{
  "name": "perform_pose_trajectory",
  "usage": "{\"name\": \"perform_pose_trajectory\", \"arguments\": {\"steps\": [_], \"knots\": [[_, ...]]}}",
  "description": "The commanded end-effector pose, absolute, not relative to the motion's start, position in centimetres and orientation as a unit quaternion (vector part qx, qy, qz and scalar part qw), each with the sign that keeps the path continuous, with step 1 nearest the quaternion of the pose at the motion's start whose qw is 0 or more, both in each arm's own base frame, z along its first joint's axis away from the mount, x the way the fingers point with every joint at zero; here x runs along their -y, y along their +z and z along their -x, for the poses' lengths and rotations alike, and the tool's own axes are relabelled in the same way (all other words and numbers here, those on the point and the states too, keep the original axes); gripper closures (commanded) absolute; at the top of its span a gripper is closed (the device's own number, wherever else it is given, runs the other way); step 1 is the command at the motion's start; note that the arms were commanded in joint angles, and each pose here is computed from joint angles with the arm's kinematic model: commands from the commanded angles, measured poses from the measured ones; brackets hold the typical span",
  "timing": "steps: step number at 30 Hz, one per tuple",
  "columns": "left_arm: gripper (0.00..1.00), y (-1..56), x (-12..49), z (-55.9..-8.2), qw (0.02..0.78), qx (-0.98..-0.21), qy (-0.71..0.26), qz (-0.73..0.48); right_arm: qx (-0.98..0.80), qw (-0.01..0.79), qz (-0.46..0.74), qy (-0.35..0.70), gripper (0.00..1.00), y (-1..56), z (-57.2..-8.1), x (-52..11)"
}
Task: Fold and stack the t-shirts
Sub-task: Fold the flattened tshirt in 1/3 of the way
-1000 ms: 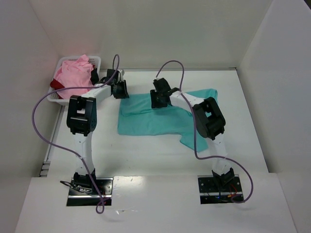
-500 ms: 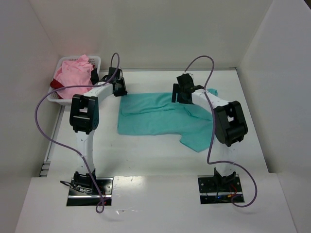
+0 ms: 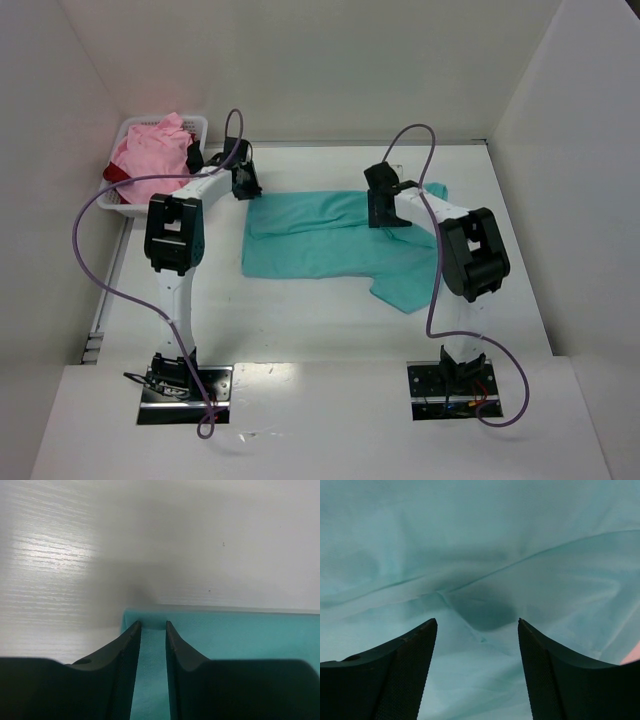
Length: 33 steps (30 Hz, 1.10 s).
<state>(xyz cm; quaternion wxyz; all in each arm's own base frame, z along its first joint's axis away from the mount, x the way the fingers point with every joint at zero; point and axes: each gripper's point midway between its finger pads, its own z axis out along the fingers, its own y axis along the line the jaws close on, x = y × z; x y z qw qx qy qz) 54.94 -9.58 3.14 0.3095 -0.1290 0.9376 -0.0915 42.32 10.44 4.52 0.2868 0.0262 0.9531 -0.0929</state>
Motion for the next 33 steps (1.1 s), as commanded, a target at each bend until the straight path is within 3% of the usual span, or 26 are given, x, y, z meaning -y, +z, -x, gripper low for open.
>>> {"name": "perform_pose_trajectory", "arguments": {"steps": [1, 4, 12, 19, 23, 30, 33], "knots": [[0.66, 3.0, 9.4, -55.5, 0.307, -0.936, -0.090, 0.147, -0.945, 0.297, -0.019, -0.138, 0.31, 6.1, -41.6, -8.8], [0.66, 2.9, 9.6, -55.2, 0.300, -0.937, -0.094, 0.150, -0.947, 0.286, -0.016, -0.143, 0.37, 5.0, -41.8, -8.9], [0.52, 3.5, 8.7, -54.2, 0.300, -0.935, -0.087, 0.166, -0.952, 0.276, -0.006, -0.130, 0.48, 3.8, -42.2, -9.6], [0.44, 6.0, 8.4, -53.1, 0.314, -0.931, -0.087, 0.167, -0.954, 0.270, -0.004, -0.128, 0.52, 3.3, -42.0, -9.7], [0.44, 5.9, 8.0, -52.6, 0.312, -0.930, -0.094, 0.169, -0.954, 0.270, -0.004, -0.128, 0.52, 3.3, -42.0, -9.7], [0.58, 5.3, 9.7, -52.9, 0.306, -0.927, -0.154, 0.152, -0.954, 0.270, -0.004, -0.128, 0.52, 3.3, -42.0, -9.7], [0.59, 5.2, 10.1, -53.6, 0.309, -0.925, -0.163, 0.148, -0.954, 0.270, -0.004, -0.128, 0.52, 3.3, -42.0, -9.7]]}}
